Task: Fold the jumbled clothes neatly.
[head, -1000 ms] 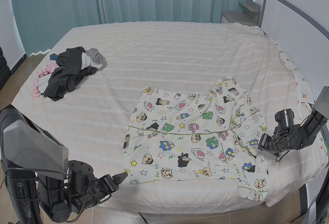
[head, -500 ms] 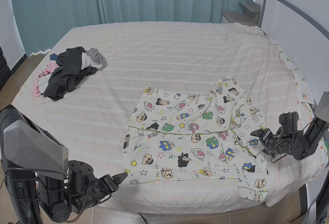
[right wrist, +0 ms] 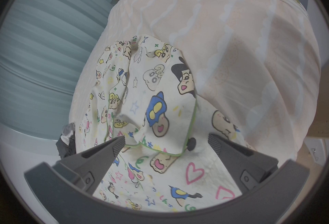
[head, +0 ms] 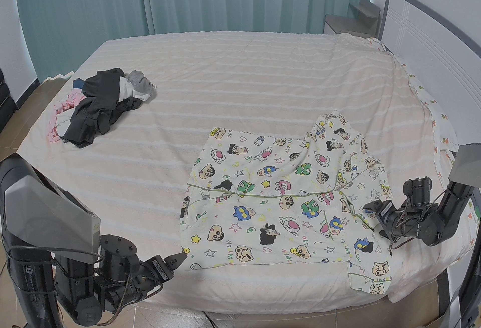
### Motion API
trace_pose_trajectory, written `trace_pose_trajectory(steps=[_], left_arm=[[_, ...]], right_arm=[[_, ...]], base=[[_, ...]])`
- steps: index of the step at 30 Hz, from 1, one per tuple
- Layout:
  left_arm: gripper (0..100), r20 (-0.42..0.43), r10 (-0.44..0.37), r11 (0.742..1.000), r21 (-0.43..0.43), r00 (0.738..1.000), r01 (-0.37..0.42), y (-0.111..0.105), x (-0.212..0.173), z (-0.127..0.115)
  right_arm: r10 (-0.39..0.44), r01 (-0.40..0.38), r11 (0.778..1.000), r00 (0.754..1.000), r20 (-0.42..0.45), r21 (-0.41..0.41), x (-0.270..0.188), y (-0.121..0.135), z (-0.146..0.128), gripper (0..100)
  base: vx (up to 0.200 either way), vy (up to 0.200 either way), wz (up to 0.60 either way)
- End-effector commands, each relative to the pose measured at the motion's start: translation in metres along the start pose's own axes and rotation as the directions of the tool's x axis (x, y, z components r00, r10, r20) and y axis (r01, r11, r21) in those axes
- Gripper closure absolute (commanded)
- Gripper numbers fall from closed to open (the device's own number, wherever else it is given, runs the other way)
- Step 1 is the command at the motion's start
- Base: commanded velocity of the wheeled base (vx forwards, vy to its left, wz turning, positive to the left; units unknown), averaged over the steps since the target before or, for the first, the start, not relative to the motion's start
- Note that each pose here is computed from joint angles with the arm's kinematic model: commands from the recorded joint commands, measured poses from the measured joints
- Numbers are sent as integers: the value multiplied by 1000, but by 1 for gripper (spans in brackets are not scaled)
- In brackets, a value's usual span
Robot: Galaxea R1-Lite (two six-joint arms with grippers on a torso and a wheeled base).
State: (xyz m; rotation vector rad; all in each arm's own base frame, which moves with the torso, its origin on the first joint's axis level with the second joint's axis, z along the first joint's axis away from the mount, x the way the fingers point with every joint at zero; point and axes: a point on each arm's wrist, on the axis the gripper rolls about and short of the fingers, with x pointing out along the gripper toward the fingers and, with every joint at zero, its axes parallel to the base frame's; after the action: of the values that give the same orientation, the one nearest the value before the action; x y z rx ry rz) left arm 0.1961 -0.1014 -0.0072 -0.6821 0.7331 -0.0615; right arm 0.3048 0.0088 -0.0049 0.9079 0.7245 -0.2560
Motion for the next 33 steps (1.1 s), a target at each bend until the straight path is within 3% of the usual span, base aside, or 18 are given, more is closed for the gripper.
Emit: trace_pose_trajectory(steps=[1, 10, 11, 16, 27, 33], left_arm=[[0, 2, -2, 1000, 0, 1000, 2, 1, -2, 0], [0, 2, -2, 1000, -2, 1000, 2, 1, -2, 0], [0, 2, -2, 1000, -2, 1000, 2, 1, -2, 0], [0, 2, -2, 1000, -2, 1000, 2, 1, -2, 0], [0, 2, -2, 1000, 0, 1000, 2, 1, -2, 0], [0, 2, -2, 1000, -2, 1000, 2, 1, -2, 0]], right_arm=[[38, -39, 999, 999, 25, 27, 3, 3, 2, 0], [64, -64, 998, 997, 35, 16, 28, 2, -6, 0], [75, -75, 997, 996, 41, 15, 27, 3, -5, 100], [127, -128, 992, 988, 87, 6, 21, 9, -1, 100], [161, -161, 987, 977, 138, -11, 20, 18, 3, 100], [229, -219, 973, 958, 173, -77, 20, 28, 5, 100]], base=[[0, 0, 0], [0, 0, 0], [0, 0, 0], [0, 0, 0], [0, 0, 0], [0, 0, 0]])
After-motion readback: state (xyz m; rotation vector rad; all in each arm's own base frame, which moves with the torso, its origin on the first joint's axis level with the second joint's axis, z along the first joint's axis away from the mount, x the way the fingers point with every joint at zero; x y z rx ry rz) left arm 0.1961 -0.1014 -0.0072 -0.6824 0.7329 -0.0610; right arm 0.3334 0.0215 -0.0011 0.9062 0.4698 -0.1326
